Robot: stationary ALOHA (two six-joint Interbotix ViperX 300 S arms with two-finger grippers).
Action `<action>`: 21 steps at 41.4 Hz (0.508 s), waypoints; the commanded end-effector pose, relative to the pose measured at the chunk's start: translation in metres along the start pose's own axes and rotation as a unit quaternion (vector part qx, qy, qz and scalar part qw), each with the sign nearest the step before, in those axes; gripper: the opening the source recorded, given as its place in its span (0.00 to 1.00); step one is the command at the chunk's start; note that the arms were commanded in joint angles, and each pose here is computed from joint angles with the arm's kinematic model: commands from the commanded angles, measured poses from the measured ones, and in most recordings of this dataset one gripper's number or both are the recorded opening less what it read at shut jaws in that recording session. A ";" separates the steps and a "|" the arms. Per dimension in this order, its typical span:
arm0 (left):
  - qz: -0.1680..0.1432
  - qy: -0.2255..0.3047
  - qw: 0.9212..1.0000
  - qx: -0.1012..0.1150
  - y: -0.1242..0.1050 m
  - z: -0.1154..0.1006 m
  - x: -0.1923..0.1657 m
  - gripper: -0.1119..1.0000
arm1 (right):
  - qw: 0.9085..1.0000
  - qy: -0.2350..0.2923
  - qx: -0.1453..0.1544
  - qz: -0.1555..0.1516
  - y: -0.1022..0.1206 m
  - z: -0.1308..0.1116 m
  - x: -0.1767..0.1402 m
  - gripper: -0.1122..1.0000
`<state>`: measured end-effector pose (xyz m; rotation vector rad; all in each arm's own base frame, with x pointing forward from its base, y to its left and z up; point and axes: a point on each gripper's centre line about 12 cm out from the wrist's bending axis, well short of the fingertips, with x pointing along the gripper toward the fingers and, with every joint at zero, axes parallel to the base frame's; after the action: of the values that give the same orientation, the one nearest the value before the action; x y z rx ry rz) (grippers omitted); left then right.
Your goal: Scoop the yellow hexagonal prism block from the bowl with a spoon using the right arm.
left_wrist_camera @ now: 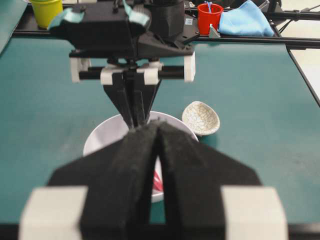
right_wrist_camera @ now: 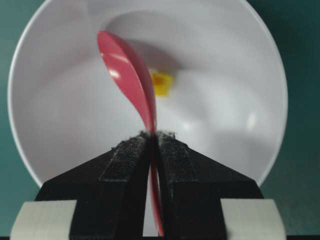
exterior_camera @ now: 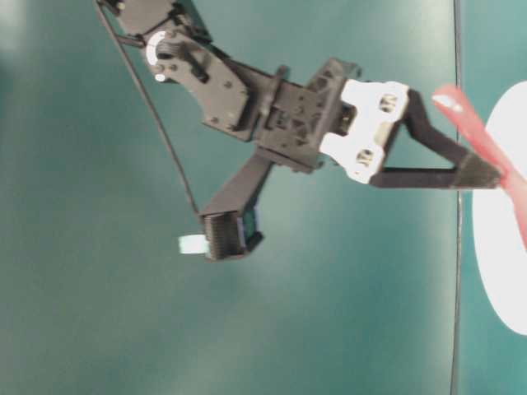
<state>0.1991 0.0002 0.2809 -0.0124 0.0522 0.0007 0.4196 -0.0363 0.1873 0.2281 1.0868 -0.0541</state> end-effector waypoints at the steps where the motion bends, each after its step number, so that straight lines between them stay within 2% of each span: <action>1: -0.001 -0.014 1.000 0.002 0.000 0.011 0.002 0.11 | 0.999 -0.039 -0.010 0.002 0.006 0.016 -0.031 0.18; 21: -0.001 -0.017 1.000 0.002 -0.001 0.012 0.002 0.11 | 0.998 -0.055 -0.026 -0.002 0.012 0.019 -0.088 0.18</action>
<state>0.1990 0.0001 0.2805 -0.0109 0.0522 0.0005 0.3987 -0.0352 0.2474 0.1848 1.0481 -0.0434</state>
